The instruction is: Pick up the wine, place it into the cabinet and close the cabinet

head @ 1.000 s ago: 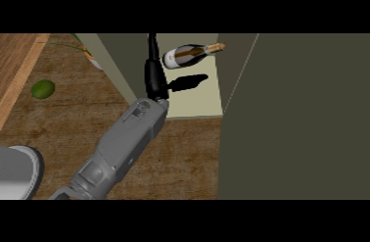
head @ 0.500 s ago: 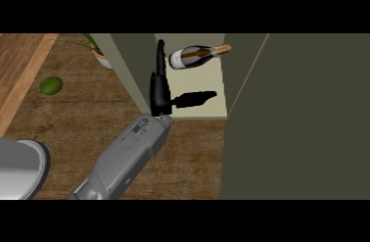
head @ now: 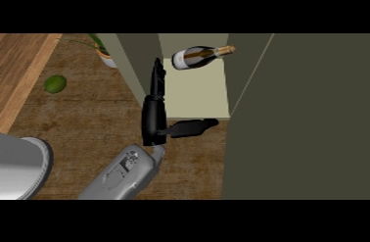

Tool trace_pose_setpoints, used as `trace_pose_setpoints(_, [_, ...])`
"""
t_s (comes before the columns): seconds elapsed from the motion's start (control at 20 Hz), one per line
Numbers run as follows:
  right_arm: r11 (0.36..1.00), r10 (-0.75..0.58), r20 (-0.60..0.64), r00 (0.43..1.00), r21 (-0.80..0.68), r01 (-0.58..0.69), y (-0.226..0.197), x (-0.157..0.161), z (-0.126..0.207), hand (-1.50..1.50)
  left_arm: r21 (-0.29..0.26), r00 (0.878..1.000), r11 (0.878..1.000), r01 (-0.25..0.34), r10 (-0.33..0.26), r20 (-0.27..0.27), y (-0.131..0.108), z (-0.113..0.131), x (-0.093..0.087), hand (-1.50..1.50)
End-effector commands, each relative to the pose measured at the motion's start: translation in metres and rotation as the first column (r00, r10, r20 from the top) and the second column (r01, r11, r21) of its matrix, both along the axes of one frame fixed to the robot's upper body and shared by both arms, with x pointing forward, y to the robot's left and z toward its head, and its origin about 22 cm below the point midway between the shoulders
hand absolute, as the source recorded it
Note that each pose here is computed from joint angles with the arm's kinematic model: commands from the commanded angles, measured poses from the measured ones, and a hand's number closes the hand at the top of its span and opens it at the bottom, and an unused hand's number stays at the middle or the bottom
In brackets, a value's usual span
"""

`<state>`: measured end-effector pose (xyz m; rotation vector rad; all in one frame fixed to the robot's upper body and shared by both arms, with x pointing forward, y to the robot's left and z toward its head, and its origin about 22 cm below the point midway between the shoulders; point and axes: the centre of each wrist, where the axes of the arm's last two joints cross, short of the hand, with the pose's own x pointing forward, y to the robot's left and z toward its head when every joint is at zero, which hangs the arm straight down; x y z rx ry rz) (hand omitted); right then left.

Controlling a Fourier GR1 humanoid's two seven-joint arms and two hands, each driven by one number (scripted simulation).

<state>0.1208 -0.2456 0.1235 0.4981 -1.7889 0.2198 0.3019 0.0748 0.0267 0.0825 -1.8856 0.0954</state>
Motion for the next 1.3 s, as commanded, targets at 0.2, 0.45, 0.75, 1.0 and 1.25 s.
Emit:
trace_pose_setpoints(0.2, [0.995, -0.039, 0.056, 0.998, -0.090, 0.044, 0.001, -0.018, 0.028, -1.50, 0.000, 0.995, 0.995, 0.101, -0.101, -0.008, 0.046, 0.015, -0.062, -1.50])
trace_pose_setpoints(0.45, [0.994, -0.009, 0.075, 0.997, -0.105, 0.017, -0.002, -0.027, 0.033, -1.50, 0.005, 0.999, 0.999, 0.048, -0.048, 0.002, 0.085, 0.022, -0.085, -1.50])
trace_pose_setpoints(0.75, [0.979, 0.085, 0.035, 0.996, -0.190, -0.077, -0.004, -0.019, 0.034, 1.50, -0.025, 0.982, 0.982, 0.189, -0.188, 0.019, 0.109, 0.035, -0.105, -1.50])
trace_pose_setpoints(1.0, [0.917, 0.246, 0.000, 0.969, -0.323, -0.233, -0.003, -0.017, 0.033, 1.50, -0.038, 0.961, 0.961, 0.275, -0.274, 0.016, 0.142, 0.027, -0.119, 1.50])
trace_pose_setpoints(1.25, [0.932, 0.225, 0.025, 0.974, -0.297, -0.208, -0.008, -0.013, 0.032, 1.50, -0.041, 0.957, 0.956, 0.289, -0.289, 0.004, 0.170, 0.033, -0.131, 1.50])
